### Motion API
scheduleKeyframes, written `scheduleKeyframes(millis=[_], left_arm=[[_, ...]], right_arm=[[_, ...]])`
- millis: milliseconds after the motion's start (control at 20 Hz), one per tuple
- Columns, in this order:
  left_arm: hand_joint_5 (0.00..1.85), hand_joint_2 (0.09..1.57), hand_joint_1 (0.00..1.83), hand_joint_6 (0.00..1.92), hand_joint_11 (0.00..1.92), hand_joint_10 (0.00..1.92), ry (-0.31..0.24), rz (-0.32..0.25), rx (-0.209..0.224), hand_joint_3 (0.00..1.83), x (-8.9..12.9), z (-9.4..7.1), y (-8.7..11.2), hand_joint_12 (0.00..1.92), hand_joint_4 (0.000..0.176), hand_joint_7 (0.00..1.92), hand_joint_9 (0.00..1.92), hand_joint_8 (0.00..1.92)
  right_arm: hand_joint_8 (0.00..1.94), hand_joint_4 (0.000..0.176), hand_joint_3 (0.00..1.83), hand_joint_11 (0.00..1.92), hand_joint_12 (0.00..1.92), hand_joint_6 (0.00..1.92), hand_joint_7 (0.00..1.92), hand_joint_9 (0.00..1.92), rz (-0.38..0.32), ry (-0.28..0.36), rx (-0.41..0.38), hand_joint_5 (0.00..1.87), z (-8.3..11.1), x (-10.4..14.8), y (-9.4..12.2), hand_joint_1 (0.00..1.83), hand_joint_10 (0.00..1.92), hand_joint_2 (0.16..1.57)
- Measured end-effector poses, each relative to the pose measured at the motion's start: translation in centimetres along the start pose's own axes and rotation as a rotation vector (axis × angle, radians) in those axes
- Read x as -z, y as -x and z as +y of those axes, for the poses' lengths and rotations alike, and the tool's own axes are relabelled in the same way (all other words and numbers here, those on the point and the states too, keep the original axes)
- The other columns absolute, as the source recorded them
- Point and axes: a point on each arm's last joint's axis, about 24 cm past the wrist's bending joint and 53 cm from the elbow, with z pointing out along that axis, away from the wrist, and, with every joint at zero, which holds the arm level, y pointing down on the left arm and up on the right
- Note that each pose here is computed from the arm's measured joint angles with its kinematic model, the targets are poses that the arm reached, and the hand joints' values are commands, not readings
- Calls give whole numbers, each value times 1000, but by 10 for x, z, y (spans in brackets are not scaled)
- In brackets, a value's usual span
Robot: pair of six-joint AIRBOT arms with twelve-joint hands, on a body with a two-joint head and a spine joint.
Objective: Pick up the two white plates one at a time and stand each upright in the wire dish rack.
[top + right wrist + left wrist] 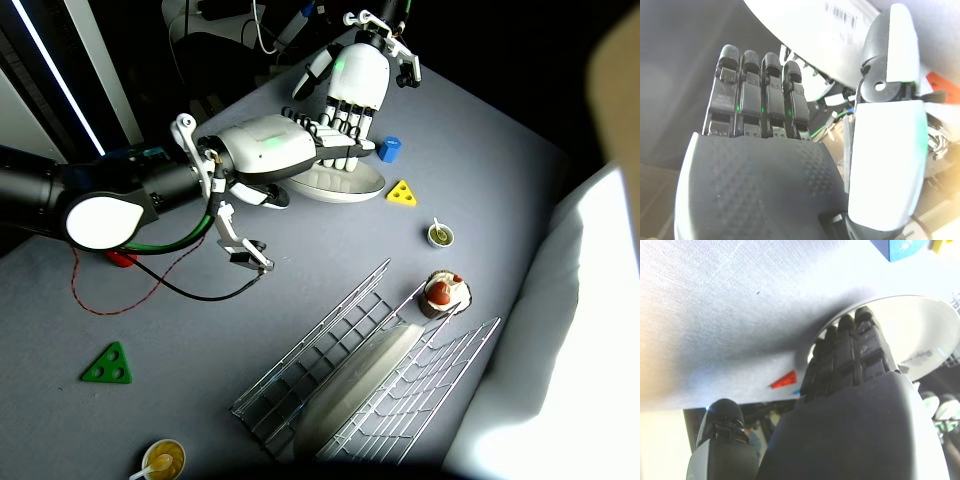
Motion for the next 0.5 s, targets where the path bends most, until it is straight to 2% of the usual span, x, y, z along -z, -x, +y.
scheduleKeyframes(millis=[200,300,500], left_arm=[[87,1059,0,8,144,9,0,-1,0,1,0,0,0,18,0,131,141,8],[73,1051,0,0,139,2,0,0,0,0,0,0,0,15,0,114,131,0],[90,1054,0,6,111,7,0,-1,0,0,0,0,0,12,0,123,129,6]], right_arm=[[5,0,1,323,82,8,364,313,-5,-1,-7,454,-1,-7,-4,1215,7,923],[12,0,4,408,126,9,451,415,-5,-3,-10,506,-2,-9,-5,1259,19,931],[8,0,2,900,309,8,885,910,-6,-13,-17,897,-5,-7,-7,1441,15,1010]])
